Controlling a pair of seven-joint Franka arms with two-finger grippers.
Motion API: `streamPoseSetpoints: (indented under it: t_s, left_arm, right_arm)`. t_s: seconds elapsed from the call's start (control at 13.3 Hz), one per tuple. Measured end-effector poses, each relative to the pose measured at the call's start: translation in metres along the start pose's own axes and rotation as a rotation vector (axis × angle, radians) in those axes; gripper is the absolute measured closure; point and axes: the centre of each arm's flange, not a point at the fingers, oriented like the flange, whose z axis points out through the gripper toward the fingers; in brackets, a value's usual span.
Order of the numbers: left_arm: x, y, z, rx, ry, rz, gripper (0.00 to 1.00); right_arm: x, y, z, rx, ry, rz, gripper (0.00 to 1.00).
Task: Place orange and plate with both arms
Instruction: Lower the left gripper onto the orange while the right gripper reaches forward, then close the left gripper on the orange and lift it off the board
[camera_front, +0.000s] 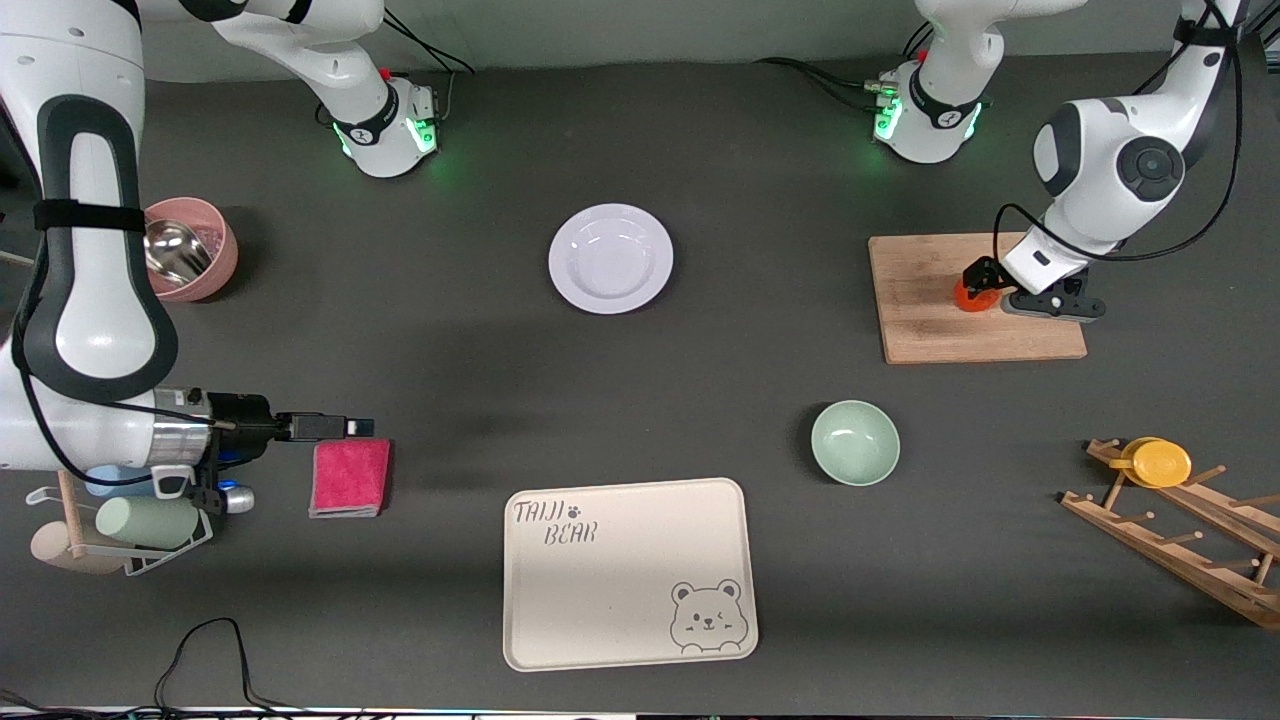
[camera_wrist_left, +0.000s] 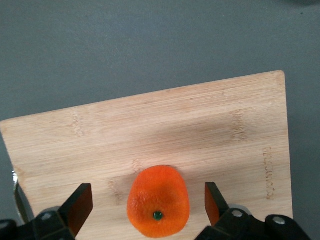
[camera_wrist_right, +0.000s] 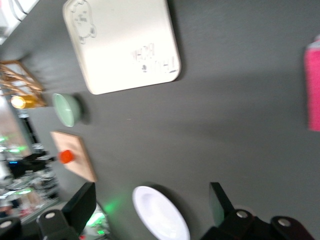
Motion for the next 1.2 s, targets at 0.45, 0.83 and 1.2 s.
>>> streamPoseSetpoints:
  t_s: [0.45, 0.83, 1.2]
  left_arm:
    - [-0.002, 0.001, 0.039, -0.010, -0.051, 0.001, 0.00]
    - [-0.005, 0.001, 0.057, -0.015, -0.074, 0.002, 0.00]
    - [-0.006, 0.001, 0.059, -0.017, -0.087, 0.001, 0.04]
  right_arm:
    - [0.014, 0.015, 0.038, 0.362, -0.035, 0.145, 0.00]
    - [-0.003, 0.019, 0.071, 0.517, -0.121, 0.214, 0.00]
    - [-0.072, 0.055, 0.100, 0.597, -0.144, 0.157, 0.00]
